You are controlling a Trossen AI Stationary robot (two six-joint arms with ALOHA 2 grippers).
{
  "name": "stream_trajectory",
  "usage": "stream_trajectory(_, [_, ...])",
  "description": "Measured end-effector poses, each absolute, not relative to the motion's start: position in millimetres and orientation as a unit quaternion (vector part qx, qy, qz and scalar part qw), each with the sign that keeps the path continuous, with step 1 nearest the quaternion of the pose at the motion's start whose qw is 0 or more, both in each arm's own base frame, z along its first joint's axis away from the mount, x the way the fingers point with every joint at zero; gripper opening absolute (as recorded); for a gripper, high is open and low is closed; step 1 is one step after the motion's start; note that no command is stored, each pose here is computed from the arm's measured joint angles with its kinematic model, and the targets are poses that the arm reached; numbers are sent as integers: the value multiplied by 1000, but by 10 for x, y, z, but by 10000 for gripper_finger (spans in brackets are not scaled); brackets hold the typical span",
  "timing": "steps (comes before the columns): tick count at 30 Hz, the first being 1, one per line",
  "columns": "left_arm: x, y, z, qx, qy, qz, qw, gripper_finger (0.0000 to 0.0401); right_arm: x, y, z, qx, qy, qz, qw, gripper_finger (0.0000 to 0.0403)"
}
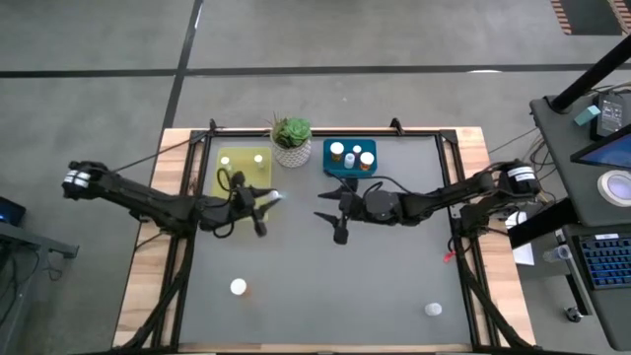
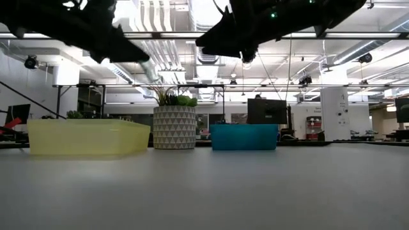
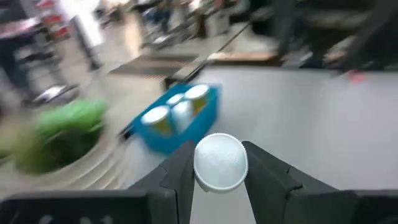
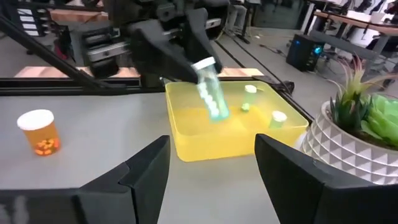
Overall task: Pick and place medicine bottles into bin by pill shape (circle, oval)
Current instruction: Put the blue tablet bottle into the yellow bin
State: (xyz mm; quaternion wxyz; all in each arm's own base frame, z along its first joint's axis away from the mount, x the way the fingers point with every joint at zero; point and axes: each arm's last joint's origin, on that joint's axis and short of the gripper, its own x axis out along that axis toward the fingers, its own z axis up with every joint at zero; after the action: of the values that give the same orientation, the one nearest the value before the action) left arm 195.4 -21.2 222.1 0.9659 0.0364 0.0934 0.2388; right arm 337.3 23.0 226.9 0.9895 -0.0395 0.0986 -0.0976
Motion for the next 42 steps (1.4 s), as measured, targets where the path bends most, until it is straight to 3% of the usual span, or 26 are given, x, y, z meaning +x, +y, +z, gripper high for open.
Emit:
stream_trajectory(9, [1578, 167, 2153, -23, 177, 359, 916, 99, 3377, 230, 2233, -40, 110, -99, 988, 226])
stream_trajectory(19, [1453, 519, 1943, -78, 258, 463, 844, 99, 3382, 230, 2216, -40, 114, -99, 988, 226])
stream_trajectory(30, [1457, 828, 1692, -167, 317, 503, 786, 99, 3381, 230, 2210, -41, 116, -99, 987, 226])
stream_trajectory(42, [1513, 865, 1684, -216, 289, 494, 791, 99, 3379, 230, 2199, -40, 121, -99, 987, 226])
